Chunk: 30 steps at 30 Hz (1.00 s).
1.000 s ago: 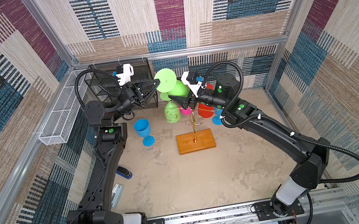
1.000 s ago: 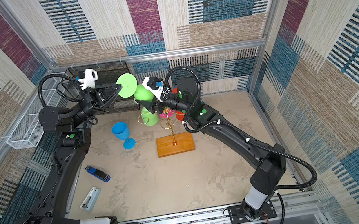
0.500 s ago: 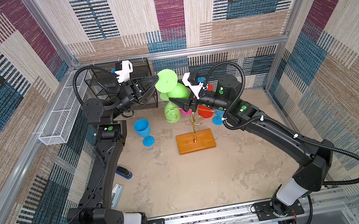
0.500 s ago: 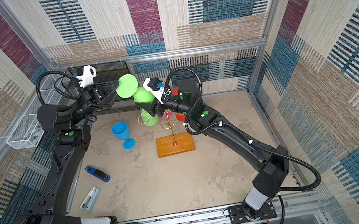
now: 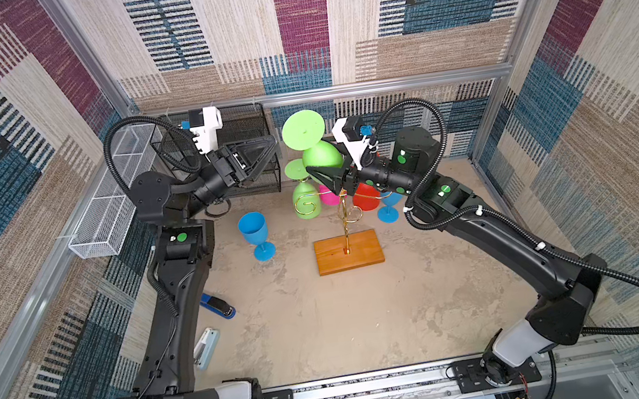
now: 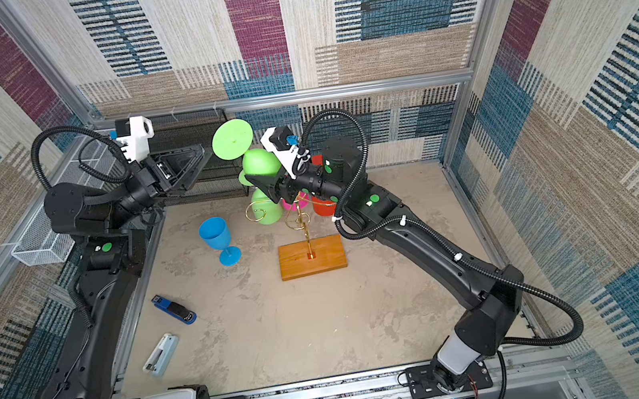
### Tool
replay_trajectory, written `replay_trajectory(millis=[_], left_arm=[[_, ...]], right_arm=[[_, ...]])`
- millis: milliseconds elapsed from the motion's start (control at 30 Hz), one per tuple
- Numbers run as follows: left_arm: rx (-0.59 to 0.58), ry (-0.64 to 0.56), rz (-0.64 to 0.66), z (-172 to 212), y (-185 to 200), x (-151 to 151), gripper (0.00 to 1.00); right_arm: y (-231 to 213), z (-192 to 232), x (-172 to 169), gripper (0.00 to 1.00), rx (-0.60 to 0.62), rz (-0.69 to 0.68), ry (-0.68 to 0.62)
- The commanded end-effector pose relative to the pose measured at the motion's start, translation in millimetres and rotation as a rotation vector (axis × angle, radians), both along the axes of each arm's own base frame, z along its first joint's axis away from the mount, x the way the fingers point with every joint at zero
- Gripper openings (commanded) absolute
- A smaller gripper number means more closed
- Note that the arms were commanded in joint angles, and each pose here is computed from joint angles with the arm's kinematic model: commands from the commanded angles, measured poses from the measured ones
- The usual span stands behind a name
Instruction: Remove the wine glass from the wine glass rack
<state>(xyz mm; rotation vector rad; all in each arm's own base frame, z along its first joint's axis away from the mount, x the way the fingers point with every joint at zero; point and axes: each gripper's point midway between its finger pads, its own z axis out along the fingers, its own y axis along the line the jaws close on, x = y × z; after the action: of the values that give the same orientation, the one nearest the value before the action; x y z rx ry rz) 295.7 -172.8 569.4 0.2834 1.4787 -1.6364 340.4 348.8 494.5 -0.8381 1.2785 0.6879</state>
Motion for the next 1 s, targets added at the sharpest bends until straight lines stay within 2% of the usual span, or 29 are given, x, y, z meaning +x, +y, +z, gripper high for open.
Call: replay_trajectory(millis=[0,100,267,333,467,567,633,733,833,967], left_arm=[[0.183,-0.135,0.204,-24,11,13,0.41],[0.290,-0.292,0.412,-34,28,24,0.41],[0.383,-0.668,0.728,-39,51,34,0.43],[0.445,-0.817,0.714,-40,41,31,0.44],[0.557,-1.116,0.708,-41,26,28,0.37],[0.515,-1.310,0.765,-27,23,20,0.37],[0.524,-1.435,0.702,-31,11,14,0.37],[0.552,-1.528,0.592,-43,-4,14,0.34],[0.559,-1.593,0.584,-46,-8,14,0.35],[0.556,-1.606,0.584,-43,-12,17,0.35]], right_arm=[[-12,3,3,0.29,0.015,-0.066,0.052],[-20,5,0,0.29,0.007,-0.090,0.083],[-32,-2,-6,0.28,-0.048,-0.124,0.138],[-35,-8,-6,0.26,-0.076,-0.143,0.156],[-41,-20,-8,0.25,-0.111,-0.163,0.189],[-41,-24,-9,0.25,-0.115,-0.160,0.200],[-38,-26,-9,0.25,-0.123,-0.148,0.213],[-36,-28,-11,0.25,-0.131,-0.132,0.227],[-35,-31,-12,0.25,-0.138,-0.124,0.234],[-30,-36,-11,0.25,-0.147,-0.102,0.253]])
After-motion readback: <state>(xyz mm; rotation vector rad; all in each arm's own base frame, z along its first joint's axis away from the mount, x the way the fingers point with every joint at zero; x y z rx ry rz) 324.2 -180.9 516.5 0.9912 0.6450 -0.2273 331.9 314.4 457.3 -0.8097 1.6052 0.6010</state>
